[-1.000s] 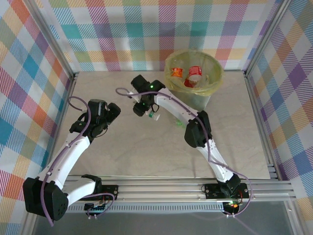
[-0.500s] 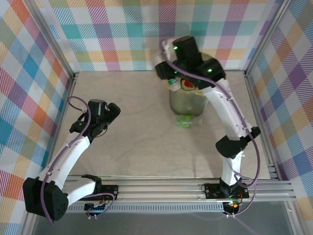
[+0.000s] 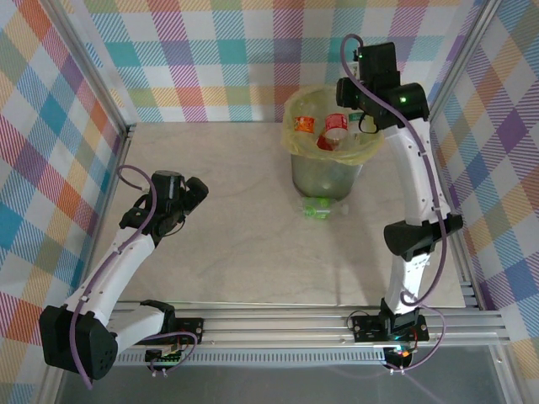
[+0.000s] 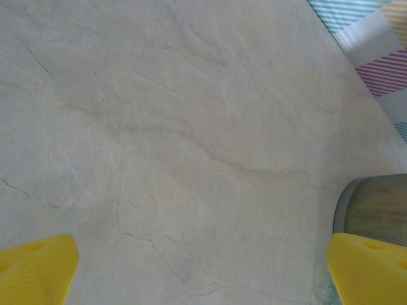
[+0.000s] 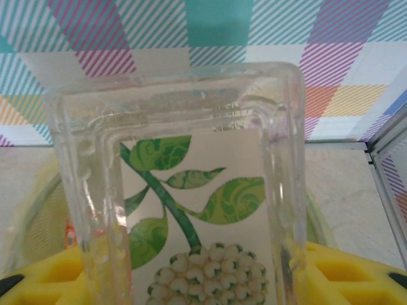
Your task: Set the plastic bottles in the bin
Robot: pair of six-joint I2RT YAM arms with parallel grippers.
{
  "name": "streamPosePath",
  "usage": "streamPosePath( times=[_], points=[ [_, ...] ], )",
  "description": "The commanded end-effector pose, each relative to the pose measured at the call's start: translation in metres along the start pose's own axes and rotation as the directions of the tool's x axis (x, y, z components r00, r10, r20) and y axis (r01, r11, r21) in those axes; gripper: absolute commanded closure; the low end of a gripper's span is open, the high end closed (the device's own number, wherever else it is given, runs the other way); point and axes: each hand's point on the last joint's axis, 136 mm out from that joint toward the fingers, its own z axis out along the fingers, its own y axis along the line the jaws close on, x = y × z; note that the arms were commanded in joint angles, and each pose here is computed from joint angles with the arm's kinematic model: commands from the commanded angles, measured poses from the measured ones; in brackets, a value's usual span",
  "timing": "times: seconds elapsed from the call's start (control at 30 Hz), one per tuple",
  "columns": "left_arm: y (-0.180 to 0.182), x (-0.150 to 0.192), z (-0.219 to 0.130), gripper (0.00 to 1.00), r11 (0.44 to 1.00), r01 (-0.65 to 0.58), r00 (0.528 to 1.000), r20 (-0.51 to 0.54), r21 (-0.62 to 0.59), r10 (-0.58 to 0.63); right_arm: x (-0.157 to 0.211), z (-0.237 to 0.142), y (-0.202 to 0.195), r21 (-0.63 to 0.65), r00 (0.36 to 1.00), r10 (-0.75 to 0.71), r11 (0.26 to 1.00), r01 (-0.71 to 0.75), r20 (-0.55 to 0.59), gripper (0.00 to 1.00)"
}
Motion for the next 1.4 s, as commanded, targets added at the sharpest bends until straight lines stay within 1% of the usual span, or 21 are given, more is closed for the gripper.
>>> streamPosePath(
  times=[0.0,0.2,0.4,0.5,0.57,0.63,0.83,1.0,1.1,1.23,1.37],
  points=[
    [0.001,-0.003,-0.003,0.0,1.0,-0.007,1.0,0.008,0.011,0.007,0.004,0.017,-0.013,0.054,0.999,0.027,0.998,-0.026,-0.024,0.49],
    [0.0,-0.003,-0.001,0.0,1.0,-0.008,1.0,0.004,0.012,0.008,0.017,0.045,-0.02,0.076,0.997,0.015,0.997,-0.008,-0.08,0.47],
    [0.0,-0.001,0.001,0.0,1.0,-0.008,1.0,-0.006,0.011,0.008,0.035,0.067,-0.019,0.051,0.989,0.008,0.999,0.0,-0.147,0.4],
    [-0.001,-0.002,0.0,0.0,1.0,-0.008,1.0,-0.006,0.017,0.008,0.042,0.073,-0.012,0.016,0.985,-0.002,1.0,0.005,-0.174,0.32],
    [-0.001,-0.002,0.001,0.0,1.0,-0.008,1.0,-0.006,0.018,0.008,0.044,0.073,-0.008,-0.009,0.983,-0.005,1.0,0.004,-0.183,0.25],
    [-0.001,-0.001,0.001,0.0,1.0,-0.007,1.0,-0.009,0.018,0.007,0.044,0.073,-0.005,-0.025,0.983,-0.008,1.0,0.003,-0.185,0.22],
    [-0.001,-0.001,0.001,0.0,1.0,-0.007,1.0,-0.01,0.017,0.008,0.041,0.067,0.004,-0.085,0.983,-0.003,0.996,-0.013,-0.182,0.22],
    [-0.002,0.0,0.001,0.0,1.0,-0.007,1.0,-0.011,0.019,0.007,0.041,0.062,0.011,-0.124,0.982,0.01,0.992,-0.034,-0.187,0.29],
    [-0.001,0.0,0.001,0.0,1.0,-0.007,1.0,-0.013,0.018,0.007,0.046,0.064,0.011,-0.123,0.979,0.012,0.992,-0.038,-0.203,0.3],
    [-0.001,-0.001,0.001,0.0,1.0,-0.008,1.0,-0.01,0.017,0.008,0.051,0.066,0.013,-0.128,0.975,0.016,0.991,-0.045,-0.222,0.3],
    [0.0,0.0,0.0,0.0,1.0,-0.009,1.0,-0.011,0.013,0.009,0.048,0.058,0.01,-0.121,0.976,0.026,0.991,-0.054,-0.218,0.3]
  ],
)
